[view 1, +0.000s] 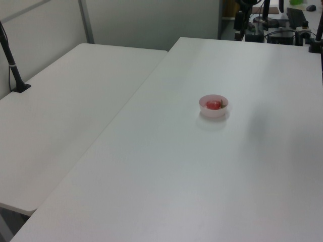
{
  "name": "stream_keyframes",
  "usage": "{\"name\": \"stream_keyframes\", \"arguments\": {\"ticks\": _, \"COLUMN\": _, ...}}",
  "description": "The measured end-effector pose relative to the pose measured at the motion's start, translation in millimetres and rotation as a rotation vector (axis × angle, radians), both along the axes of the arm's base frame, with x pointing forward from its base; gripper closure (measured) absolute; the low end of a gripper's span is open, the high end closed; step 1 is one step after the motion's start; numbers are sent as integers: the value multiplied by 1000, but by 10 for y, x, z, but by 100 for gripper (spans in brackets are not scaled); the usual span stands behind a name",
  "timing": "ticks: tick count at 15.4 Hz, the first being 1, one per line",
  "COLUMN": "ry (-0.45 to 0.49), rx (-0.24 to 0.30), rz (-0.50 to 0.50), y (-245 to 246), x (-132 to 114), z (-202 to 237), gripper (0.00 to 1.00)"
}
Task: Pick up strawberry from bowl
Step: 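Move the gripper above the pink bowl with the strawberry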
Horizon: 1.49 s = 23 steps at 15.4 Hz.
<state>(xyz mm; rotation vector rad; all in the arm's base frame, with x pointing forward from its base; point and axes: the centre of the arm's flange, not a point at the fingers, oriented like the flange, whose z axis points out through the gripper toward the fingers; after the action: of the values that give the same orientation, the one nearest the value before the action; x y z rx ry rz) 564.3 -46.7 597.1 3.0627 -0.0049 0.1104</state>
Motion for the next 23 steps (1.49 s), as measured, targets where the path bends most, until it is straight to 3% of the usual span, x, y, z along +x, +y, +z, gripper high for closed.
{"name": "stream_keyframes", "arguments": {"ticks": 8, "ry": 83, "rx": -2, "rz": 44, "y": 235, "x": 179, "z": -465, "gripper": 0}}
{"name": "stream_keyframes", "arguments": {"ticks": 14, "ry": 95, "rx": -3, "rz": 57, "y": 314, "x": 212, "z": -538, "gripper": 1}}
{"name": "stream_keyframes", "arguments": {"ticks": 18, "ry": 148, "rx": -9, "rz": 93, "y": 544, "x": 405, "z": -1023, "gripper": 6}}
{"name": "stream_keyframes", "arguments": {"ticks": 22, "ry": 122, "rx": -18, "rz": 104, "y": 561, "x": 676, "z": -1524, "gripper": 11}}
{"name": "stream_keyframes", "arguments": {"ticks": 23, "ry": 116, "rx": -30, "rz": 108, "y": 546, "x": 738, "z": -1659, "gripper": 17}}
